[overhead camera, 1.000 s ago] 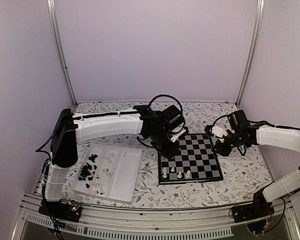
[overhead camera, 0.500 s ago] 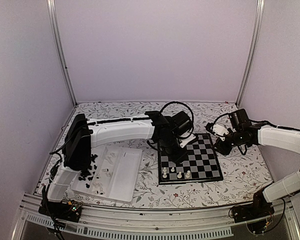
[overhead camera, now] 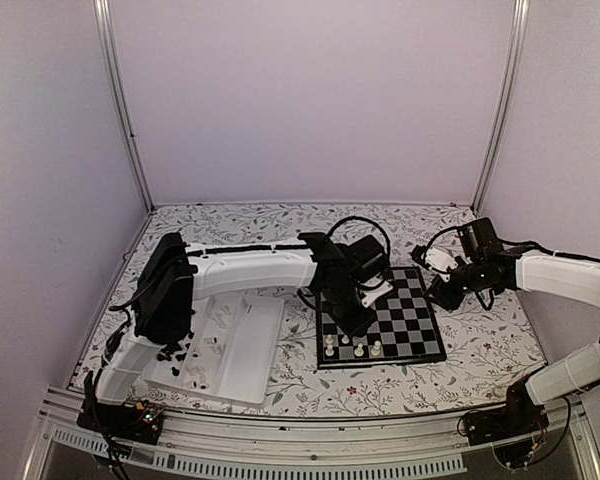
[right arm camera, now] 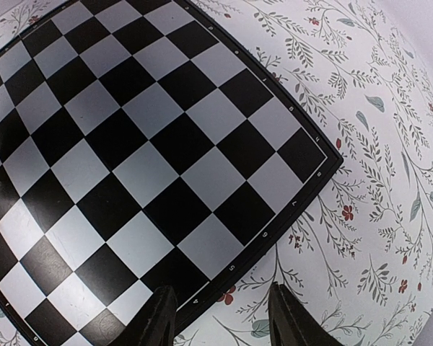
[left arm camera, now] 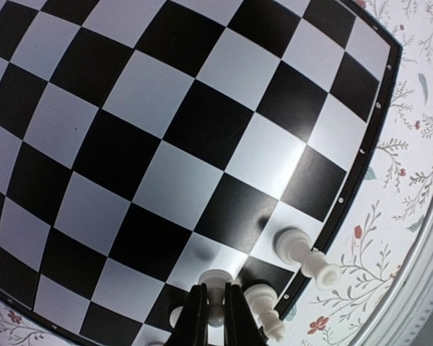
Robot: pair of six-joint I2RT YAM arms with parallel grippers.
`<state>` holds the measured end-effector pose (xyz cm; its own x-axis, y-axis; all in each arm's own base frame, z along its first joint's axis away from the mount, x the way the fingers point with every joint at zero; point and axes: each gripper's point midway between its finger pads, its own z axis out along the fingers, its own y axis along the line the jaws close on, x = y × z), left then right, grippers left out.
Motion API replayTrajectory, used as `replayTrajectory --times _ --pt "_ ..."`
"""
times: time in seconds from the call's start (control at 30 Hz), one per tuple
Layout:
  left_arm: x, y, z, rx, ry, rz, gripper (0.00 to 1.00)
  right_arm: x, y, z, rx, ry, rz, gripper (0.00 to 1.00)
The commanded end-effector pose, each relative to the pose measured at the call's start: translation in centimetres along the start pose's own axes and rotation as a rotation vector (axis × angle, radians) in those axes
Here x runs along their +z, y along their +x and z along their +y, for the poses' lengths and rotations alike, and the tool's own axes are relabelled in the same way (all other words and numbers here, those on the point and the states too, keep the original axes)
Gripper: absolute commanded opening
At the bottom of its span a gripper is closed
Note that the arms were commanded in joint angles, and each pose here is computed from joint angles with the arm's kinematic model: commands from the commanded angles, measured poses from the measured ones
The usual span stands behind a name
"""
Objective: Set up the chess pieces on the board
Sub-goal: Place the chess piece on the chessboard.
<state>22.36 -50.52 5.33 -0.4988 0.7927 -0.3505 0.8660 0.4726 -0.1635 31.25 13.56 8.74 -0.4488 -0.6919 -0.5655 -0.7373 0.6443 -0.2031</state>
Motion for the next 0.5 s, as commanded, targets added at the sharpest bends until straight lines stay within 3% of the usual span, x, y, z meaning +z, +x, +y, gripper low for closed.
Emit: replayTrajectory --times 0.0,0.47 --pt "0.75 0.21 -0.82 0.019 0.019 0.021 0.07 -0.21 -0.77 -0.67 0.002 0.018 -0.021 0.46" --pt "1.39 0.49 -0.45 -0.002 0.002 0.037 0.14 0.04 -0.53 -0.45 0.003 0.005 -0.011 0.46"
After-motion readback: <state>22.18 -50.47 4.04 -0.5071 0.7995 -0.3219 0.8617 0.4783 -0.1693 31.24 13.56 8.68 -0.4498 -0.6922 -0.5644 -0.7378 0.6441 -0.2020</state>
